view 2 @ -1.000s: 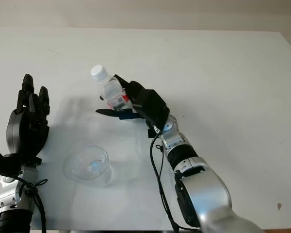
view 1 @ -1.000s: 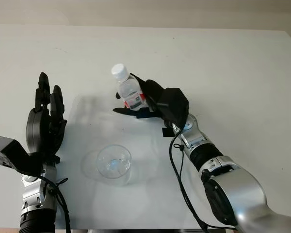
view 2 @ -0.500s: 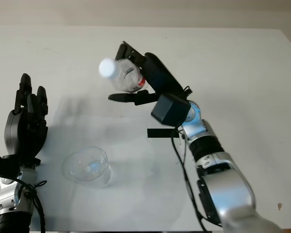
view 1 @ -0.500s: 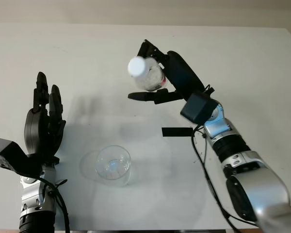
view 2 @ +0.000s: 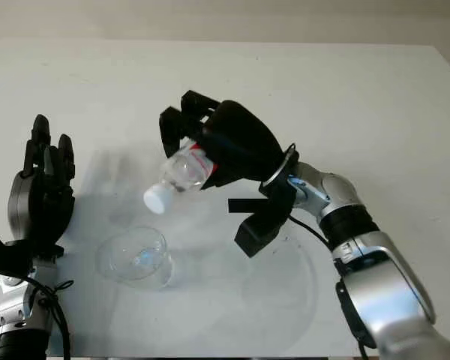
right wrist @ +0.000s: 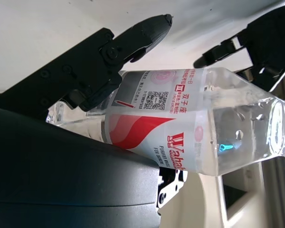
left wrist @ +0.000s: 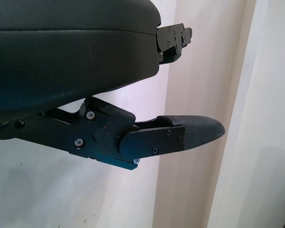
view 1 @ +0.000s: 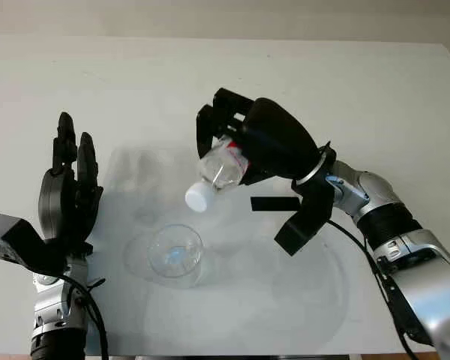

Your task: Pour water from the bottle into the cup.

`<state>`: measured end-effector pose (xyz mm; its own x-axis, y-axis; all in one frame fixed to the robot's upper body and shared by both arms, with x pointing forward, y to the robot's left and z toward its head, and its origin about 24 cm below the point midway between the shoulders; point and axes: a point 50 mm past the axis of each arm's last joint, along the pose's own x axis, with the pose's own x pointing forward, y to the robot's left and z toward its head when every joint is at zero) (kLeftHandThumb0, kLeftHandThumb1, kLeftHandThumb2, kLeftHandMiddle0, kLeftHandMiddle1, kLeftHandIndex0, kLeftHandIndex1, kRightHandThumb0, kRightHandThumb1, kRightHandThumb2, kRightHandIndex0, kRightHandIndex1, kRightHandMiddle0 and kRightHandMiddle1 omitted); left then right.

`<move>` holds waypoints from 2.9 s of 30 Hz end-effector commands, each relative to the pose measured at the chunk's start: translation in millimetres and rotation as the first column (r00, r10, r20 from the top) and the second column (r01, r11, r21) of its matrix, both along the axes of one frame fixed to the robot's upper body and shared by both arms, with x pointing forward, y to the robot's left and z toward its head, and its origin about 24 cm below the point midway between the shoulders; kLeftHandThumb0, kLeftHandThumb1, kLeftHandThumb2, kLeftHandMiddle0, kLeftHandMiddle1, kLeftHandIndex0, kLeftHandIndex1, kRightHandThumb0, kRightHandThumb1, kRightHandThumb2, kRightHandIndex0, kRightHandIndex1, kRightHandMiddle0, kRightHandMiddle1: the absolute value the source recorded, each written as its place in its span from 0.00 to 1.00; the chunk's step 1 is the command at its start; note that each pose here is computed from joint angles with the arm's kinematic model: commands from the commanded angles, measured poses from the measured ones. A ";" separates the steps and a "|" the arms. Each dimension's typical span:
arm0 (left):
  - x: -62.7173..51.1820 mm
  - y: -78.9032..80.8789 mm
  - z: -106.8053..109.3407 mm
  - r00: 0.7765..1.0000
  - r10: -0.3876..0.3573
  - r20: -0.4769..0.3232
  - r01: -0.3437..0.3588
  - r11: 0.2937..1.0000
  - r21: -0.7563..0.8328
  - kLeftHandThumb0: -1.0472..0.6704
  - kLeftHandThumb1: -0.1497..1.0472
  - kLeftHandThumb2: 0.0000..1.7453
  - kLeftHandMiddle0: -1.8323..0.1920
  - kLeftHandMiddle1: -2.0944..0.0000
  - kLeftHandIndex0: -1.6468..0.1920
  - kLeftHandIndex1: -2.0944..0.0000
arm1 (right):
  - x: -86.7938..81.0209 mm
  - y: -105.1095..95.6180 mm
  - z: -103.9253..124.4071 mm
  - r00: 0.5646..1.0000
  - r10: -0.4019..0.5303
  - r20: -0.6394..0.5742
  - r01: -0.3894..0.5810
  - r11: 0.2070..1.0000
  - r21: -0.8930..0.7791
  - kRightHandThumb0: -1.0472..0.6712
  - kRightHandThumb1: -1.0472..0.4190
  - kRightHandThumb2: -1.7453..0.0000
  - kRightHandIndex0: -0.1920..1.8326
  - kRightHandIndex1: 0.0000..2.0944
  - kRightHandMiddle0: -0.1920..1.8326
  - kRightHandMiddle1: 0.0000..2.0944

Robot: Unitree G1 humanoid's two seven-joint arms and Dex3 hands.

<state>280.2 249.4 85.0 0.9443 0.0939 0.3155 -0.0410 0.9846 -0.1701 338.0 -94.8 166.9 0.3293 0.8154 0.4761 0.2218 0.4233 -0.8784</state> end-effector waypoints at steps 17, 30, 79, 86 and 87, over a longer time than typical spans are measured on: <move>-0.8 -3.2 -10.2 0.999 0.001 -0.042 -0.002 1.000 -0.015 0.18 1.00 0.28 0.98 0.97 0.98 0.97 | -9.9 12.7 16.5 0.988 0.080 0.134 -0.083 0.996 0.014 0.31 0.00 0.90 0.69 1.00 0.61 1.00; 2.8 -4.2 -12.9 0.999 -0.012 -0.042 0.010 0.999 -0.034 0.18 1.00 0.28 0.98 0.97 0.98 0.98 | -16.2 20.6 23.5 0.934 0.035 0.356 -0.024 0.999 -0.035 0.30 0.00 0.92 0.70 1.00 0.61 1.00; 3.7 -5.9 -13.9 0.999 -0.002 -0.033 0.001 1.000 -0.022 0.18 1.00 0.28 0.98 0.97 0.98 0.97 | -14.1 20.9 19.5 0.934 0.042 0.354 -0.040 0.999 -0.013 0.29 0.00 0.92 0.69 1.00 0.57 0.98; 3.9 -5.1 -14.7 0.999 0.003 -0.036 -0.004 1.000 -0.028 0.17 1.00 0.28 0.97 0.97 0.97 0.97 | -2.7 14.9 18.2 0.997 -0.013 0.077 0.000 0.986 0.165 0.38 0.00 0.92 0.72 1.00 0.65 1.00; 3.8 -5.0 -14.7 0.999 0.000 -0.035 -0.001 1.000 -0.026 0.17 1.00 0.28 0.97 0.97 0.98 0.97 | -0.1 12.8 18.1 1.000 -0.020 0.021 0.015 0.981 0.195 0.39 0.00 0.92 0.73 1.00 0.65 1.00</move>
<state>289.4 246.3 85.7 0.9408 0.0921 0.3263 -0.0365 0.9843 -0.1726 335.8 -78.5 183.8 0.3003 0.7351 0.6078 0.2758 0.5431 -0.7931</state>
